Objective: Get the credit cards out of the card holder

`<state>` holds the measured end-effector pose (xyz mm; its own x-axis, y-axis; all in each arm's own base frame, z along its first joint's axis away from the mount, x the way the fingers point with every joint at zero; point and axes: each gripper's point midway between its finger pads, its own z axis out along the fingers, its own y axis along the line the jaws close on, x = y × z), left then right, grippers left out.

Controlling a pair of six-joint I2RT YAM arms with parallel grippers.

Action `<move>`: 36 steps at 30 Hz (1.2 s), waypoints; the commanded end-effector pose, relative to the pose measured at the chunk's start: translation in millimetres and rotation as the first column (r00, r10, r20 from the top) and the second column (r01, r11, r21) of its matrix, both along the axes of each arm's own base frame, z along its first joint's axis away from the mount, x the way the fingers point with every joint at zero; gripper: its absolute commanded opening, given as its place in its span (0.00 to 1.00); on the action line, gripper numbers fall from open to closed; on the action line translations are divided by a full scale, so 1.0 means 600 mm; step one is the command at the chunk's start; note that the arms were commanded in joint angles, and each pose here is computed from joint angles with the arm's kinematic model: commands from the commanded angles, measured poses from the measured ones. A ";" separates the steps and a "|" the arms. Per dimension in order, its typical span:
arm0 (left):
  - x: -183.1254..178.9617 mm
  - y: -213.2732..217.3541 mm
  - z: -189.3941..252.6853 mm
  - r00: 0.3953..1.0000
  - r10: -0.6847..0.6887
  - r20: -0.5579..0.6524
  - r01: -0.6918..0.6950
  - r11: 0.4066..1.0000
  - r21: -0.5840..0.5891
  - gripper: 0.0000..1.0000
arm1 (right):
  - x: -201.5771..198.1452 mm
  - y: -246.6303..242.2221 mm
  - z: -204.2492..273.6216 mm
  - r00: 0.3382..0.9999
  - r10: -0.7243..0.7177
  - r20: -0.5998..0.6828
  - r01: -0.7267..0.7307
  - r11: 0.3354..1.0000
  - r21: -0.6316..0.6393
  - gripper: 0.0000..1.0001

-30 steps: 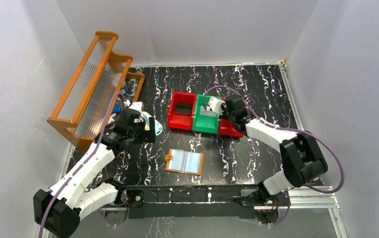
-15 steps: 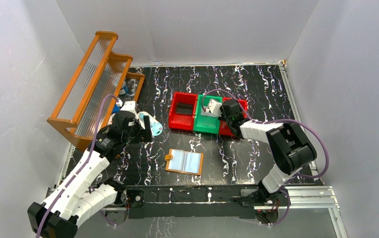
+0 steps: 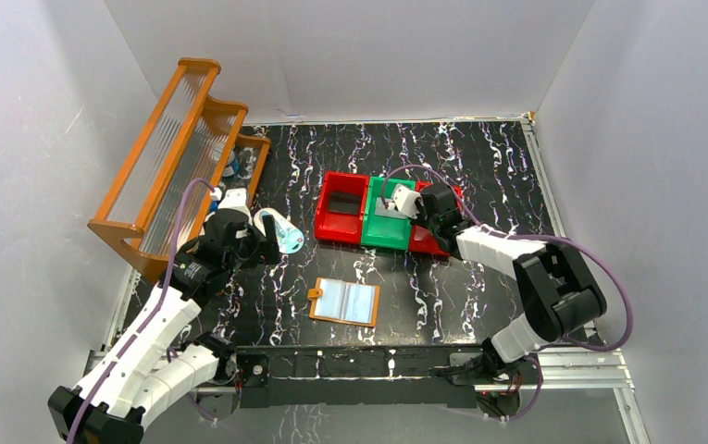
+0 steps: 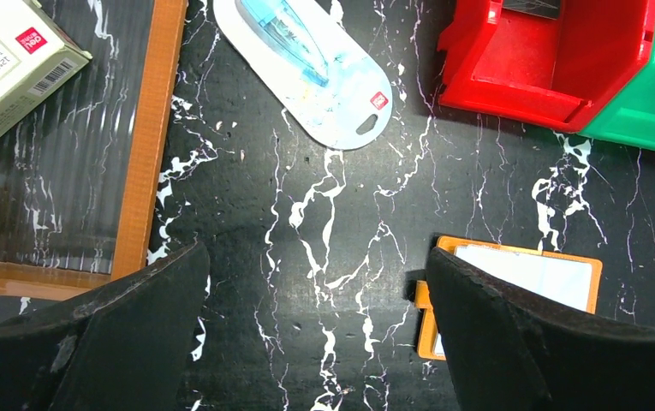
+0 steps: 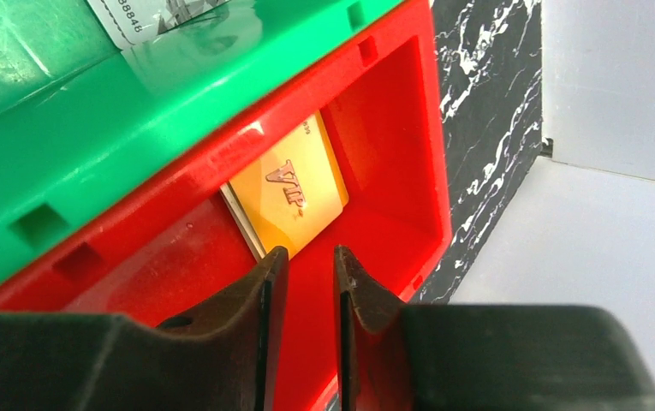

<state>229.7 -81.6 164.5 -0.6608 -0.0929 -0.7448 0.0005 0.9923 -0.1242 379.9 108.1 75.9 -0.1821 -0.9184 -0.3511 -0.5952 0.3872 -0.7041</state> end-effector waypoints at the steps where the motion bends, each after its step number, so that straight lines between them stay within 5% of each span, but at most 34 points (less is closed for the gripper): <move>1: -0.003 0.015 0.008 0.999 0.040 0.020 -0.040 0.999 0.011 0.98 | 0.016 0.013 0.089 0.995 -0.057 0.083 0.046 0.990 0.132 0.36; 5: -0.003 0.016 0.011 0.999 0.042 0.027 -0.042 0.999 0.007 0.98 | -0.003 0.052 0.164 0.985 -0.169 0.036 0.134 0.879 0.457 0.41; 8: -0.003 0.019 0.013 0.998 0.050 0.035 -0.051 0.999 0.009 0.98 | -0.052 0.114 0.202 0.917 -0.267 -0.295 0.395 0.514 0.762 0.60; 11: -0.003 0.024 0.017 0.997 0.066 0.045 -0.067 0.998 0.011 0.98 | -0.145 0.202 0.185 0.753 -0.057 -0.656 0.637 0.313 0.704 0.57; 13: -0.004 0.027 0.020 0.996 0.074 0.052 -0.075 0.997 0.011 0.98 | -0.193 0.248 0.158 0.681 -0.030 -0.731 0.714 0.248 0.655 0.59; 17: -0.005 0.036 0.026 0.992 0.102 0.071 -0.104 0.995 0.013 0.98 | -0.261 0.300 0.105 0.641 -0.120 -0.758 0.764 0.194 0.615 0.64; 19: -0.006 0.041 0.031 0.989 0.119 0.083 -0.120 0.993 0.012 0.98 | -0.288 0.330 0.082 0.632 -0.149 -0.760 0.773 0.183 0.607 0.64; 28: -0.008 0.052 0.037 0.983 0.151 0.106 -0.153 0.988 0.013 0.98 | -0.357 0.434 0.009 0.647 -0.303 -0.700 0.754 0.393 0.526 0.75; 36: -0.009 0.058 0.041 0.979 0.171 0.115 -0.173 0.985 0.014 0.98 | -0.398 0.453 -0.103 0.585 -0.437 -0.683 0.782 0.526 0.334 0.75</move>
